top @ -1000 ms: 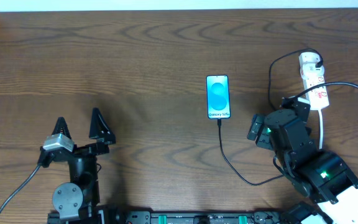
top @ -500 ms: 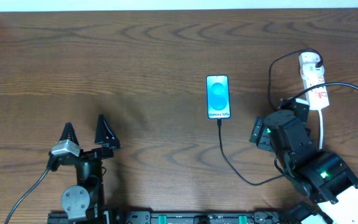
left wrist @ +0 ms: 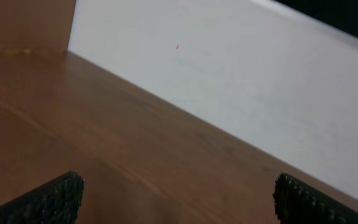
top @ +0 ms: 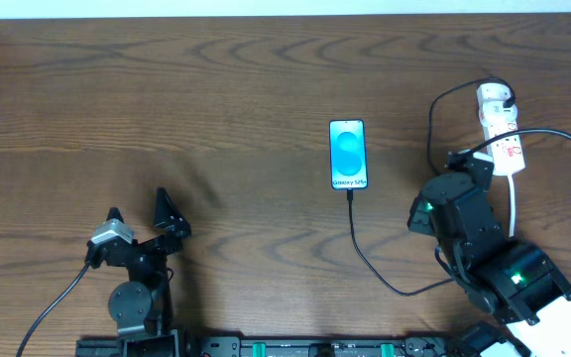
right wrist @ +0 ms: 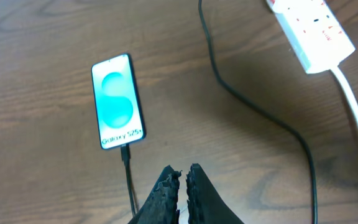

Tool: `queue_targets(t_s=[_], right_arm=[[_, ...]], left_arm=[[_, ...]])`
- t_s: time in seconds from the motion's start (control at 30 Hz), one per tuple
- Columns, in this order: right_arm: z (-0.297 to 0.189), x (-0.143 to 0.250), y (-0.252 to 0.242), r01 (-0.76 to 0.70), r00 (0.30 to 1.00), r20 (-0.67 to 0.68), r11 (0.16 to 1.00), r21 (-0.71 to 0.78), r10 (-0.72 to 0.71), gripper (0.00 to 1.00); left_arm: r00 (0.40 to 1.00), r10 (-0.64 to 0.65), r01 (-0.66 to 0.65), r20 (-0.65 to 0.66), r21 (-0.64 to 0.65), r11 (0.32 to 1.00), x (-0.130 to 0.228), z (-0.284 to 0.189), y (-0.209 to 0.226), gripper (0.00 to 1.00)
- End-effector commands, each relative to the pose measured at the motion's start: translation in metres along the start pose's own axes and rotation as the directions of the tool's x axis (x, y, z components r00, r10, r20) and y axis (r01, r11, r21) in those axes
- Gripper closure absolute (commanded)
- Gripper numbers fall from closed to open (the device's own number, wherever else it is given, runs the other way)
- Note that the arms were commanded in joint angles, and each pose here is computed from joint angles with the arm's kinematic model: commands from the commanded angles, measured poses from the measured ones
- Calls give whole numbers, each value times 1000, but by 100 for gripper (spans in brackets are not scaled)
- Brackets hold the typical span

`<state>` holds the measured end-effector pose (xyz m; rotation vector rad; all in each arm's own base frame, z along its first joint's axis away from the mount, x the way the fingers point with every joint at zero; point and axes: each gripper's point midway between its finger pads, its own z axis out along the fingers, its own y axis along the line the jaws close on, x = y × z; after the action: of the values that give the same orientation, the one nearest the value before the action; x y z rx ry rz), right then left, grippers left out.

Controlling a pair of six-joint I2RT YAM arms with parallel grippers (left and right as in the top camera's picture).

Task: Plug charger to phone and switch on socket

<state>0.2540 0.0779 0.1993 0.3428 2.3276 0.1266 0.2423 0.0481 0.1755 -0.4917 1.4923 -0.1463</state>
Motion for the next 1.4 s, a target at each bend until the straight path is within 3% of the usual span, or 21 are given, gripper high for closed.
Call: queue_targets(t_s=[0.0, 0.13, 0.27, 0.47, 0.97, 1.37], right_arm=[[-3, -16, -7, -20, 997, 72, 999, 47, 17, 94], [-5, -25, -17, -86, 989, 131, 992, 97, 73, 92], [-6, -36, -22, -176, 968, 201, 977, 117, 150, 91], [7, -54, -4, -223, 946, 257, 972, 67, 200, 96], [34, -41, -20, -201, 968, 189, 961, 188, 166, 99], [46, -46, -59, -336, 940, 135, 918, 210, 313, 99]], left_arm=[[1000, -6, 5, -25, -37, 999, 7, -1, 8, 2], [991, 2, -13, -135, -84, 996, 34, -3, 20, 2], [990, 2, -14, -139, -86, 996, 35, -3, 20, 2], [990, 2, -15, -144, -88, 996, 36, -3, 21, 2], [992, 2, -12, -127, -80, 997, 32, -3, 19, 2], [989, 9, -13, -149, -29, 1000, 38, -4, 6, 2]])
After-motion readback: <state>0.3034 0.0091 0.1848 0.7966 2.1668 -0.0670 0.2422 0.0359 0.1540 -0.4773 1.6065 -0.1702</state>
